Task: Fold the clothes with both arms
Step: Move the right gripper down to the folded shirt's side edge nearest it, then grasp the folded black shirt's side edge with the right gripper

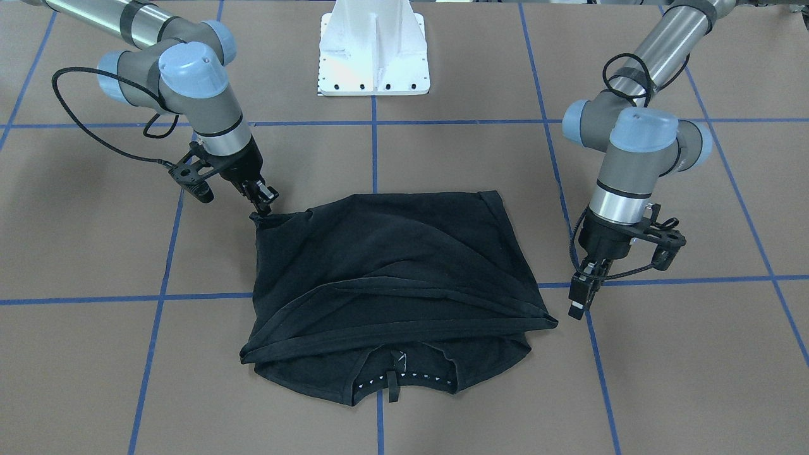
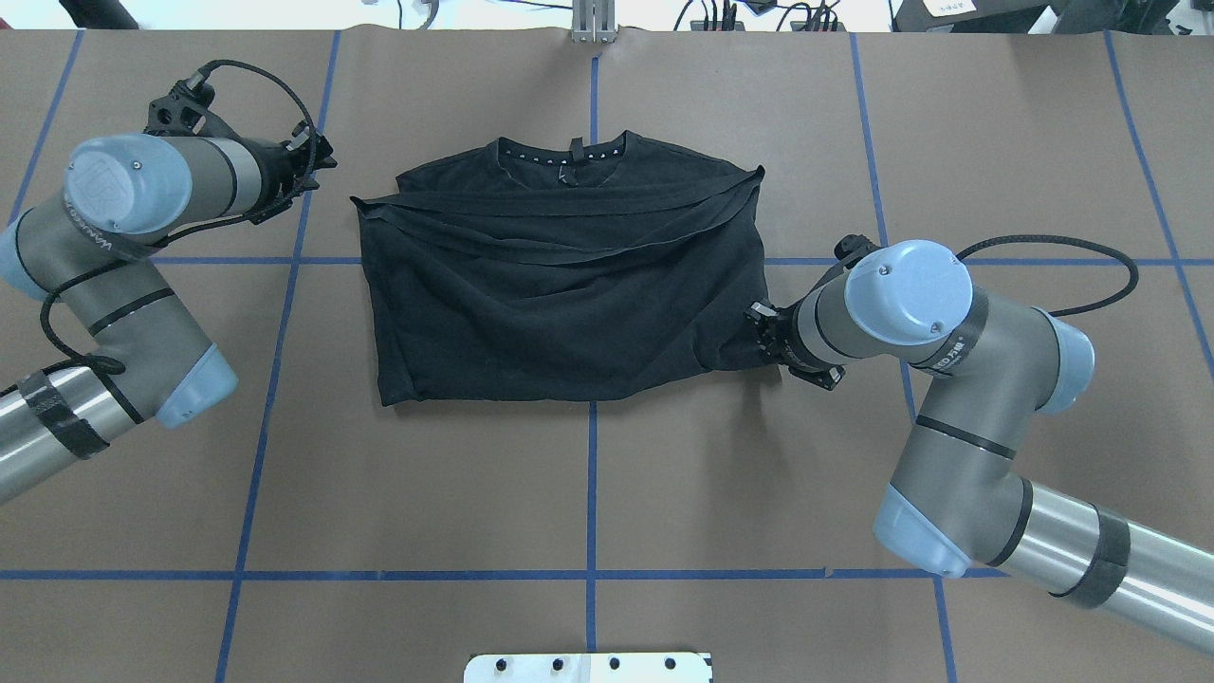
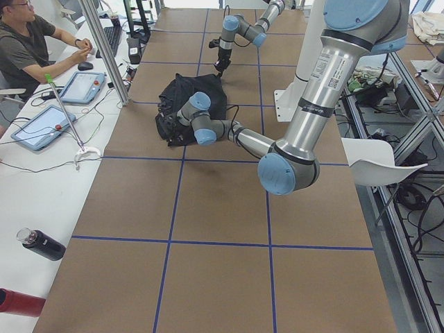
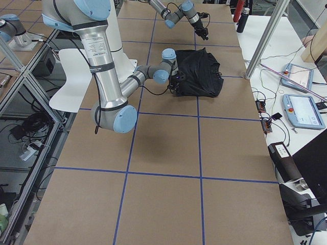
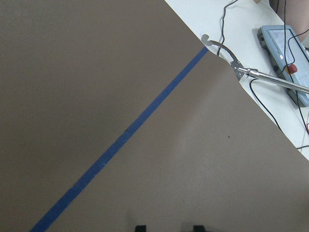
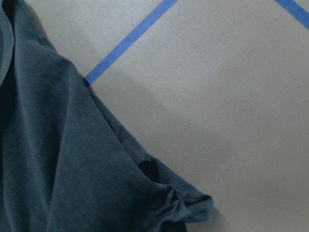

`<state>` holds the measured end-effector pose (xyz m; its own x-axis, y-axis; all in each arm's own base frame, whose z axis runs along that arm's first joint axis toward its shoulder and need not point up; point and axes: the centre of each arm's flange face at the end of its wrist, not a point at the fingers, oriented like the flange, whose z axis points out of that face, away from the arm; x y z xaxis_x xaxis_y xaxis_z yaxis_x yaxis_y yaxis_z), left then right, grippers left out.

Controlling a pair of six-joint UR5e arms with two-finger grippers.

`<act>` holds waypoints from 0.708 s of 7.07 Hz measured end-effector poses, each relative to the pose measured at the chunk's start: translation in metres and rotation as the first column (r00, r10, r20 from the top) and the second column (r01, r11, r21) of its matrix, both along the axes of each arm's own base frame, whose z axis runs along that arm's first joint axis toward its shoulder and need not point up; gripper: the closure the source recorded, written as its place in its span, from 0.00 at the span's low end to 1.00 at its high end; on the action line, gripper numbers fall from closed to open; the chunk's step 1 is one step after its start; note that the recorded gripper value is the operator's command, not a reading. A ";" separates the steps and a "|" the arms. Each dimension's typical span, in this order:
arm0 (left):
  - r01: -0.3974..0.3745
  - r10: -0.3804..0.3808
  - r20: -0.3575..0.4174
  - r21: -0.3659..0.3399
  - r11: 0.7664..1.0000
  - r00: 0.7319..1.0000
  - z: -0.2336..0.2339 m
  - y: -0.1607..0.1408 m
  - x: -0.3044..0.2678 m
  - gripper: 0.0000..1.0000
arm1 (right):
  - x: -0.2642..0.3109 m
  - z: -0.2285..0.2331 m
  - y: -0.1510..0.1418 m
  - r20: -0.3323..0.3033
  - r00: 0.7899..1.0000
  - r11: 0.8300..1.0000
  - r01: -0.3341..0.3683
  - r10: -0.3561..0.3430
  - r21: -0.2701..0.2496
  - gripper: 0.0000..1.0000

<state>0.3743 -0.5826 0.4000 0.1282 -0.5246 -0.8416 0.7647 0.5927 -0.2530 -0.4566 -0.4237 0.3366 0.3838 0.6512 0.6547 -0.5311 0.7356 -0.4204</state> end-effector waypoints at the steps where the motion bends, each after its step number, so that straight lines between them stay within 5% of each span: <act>1: 0.000 0.000 0.000 0.000 1.000 1.000 0.000 0.000 0.000 0.56 | 0.014 -0.005 0.006 0.026 0.999 1.000 0.018 -0.018 -0.007 1.00; 3: -0.005 0.005 -0.006 0.005 1.000 1.000 -0.004 0.001 0.001 0.57 | 0.062 -0.009 0.041 0.075 0.996 0.998 0.055 -0.054 -0.015 1.00; 5: -0.017 0.017 -0.027 0.018 1.000 0.999 -0.015 0.004 -0.001 0.57 | 0.087 -0.025 0.089 0.170 0.972 0.978 0.179 -0.160 -0.104 1.00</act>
